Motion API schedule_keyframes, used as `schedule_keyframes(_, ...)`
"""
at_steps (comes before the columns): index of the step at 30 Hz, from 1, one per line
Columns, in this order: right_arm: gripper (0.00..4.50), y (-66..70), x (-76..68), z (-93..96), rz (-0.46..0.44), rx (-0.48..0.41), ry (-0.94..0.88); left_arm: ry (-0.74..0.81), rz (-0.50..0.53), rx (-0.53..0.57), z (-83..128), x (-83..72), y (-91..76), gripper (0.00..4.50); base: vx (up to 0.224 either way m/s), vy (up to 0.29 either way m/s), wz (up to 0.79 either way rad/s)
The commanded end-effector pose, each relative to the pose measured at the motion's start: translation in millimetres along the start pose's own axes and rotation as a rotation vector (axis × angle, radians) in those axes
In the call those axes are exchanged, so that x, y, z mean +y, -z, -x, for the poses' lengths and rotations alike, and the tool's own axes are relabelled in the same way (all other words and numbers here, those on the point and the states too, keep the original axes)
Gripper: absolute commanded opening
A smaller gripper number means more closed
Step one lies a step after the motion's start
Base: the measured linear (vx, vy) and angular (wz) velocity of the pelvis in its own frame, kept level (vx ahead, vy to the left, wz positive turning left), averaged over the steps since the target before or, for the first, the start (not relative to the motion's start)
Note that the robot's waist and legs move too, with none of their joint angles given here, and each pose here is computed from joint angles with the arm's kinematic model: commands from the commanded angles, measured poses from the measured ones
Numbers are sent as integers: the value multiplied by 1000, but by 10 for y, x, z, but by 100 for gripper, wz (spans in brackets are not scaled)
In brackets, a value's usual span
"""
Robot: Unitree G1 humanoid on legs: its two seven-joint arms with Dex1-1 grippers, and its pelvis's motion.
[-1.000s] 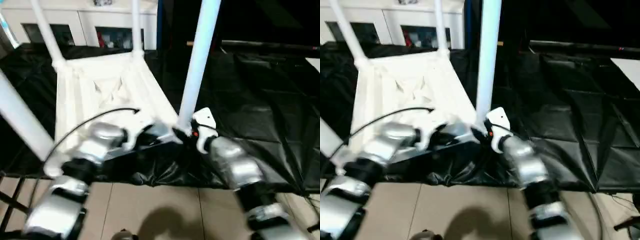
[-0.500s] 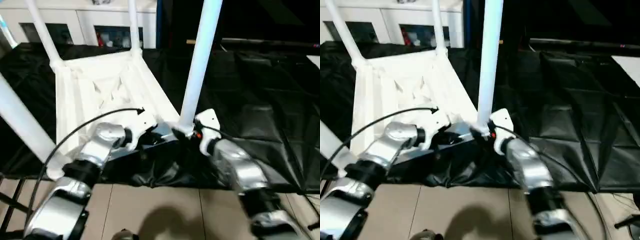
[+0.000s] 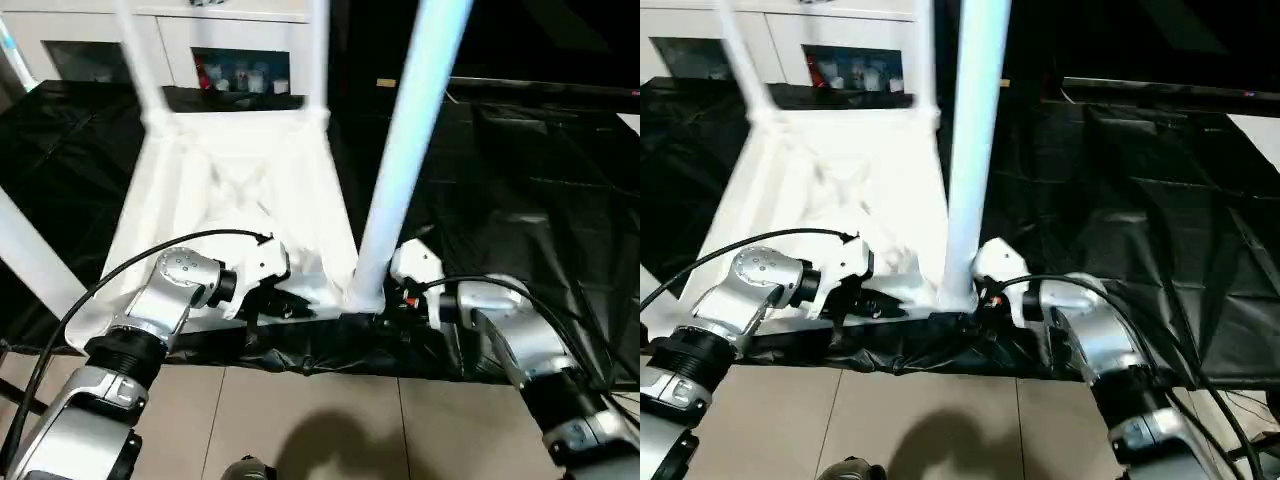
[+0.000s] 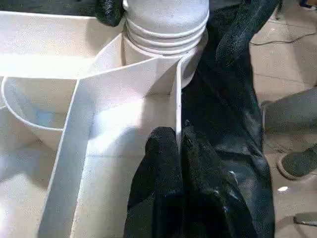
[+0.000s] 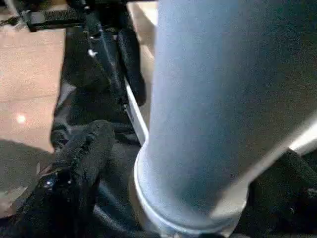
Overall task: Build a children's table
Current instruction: Rotate leg to tighten
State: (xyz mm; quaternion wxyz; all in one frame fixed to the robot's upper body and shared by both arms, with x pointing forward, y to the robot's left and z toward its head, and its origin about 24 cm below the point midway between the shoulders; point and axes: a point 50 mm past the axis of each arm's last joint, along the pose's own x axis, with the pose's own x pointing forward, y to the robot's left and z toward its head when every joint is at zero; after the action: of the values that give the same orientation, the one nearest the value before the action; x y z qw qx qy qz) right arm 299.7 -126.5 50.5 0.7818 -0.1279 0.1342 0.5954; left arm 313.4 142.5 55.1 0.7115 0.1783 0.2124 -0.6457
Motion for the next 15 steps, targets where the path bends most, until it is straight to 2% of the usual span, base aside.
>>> schedule_keyframes(1,412,-75,43,-77,39,-13,-83,52,-53,-11,-62,-17,-112,0,0,0,0)
schedule_keyframes(2,412,-77,47,-85,39,-11,-98,57,-54,-8,-56,-18,-110,0,0,0,0)
schedule_keyframes(3,387,-77,48,-87,39,-11,-101,58,-54,-7,-54,-18,-109,0,0,0,0)
schedule_keyframes(7,374,-76,51,-97,42,-7,-114,62,-54,-4,-44,-15,-107,0,0,0,0)
schedule_keyframes(8,350,-68,58,-103,39,-1,-128,63,-56,-1,-35,-12,-103,0,0,0,0)
schedule_keyframes(12,323,-48,74,-112,23,-1,-148,63,-49,7,-17,-6,-90,0,0,0,0)
schedule_keyframes(15,297,-8,90,-115,-40,-27,-106,8,-18,-6,-13,35,-89,0,0,0,0)
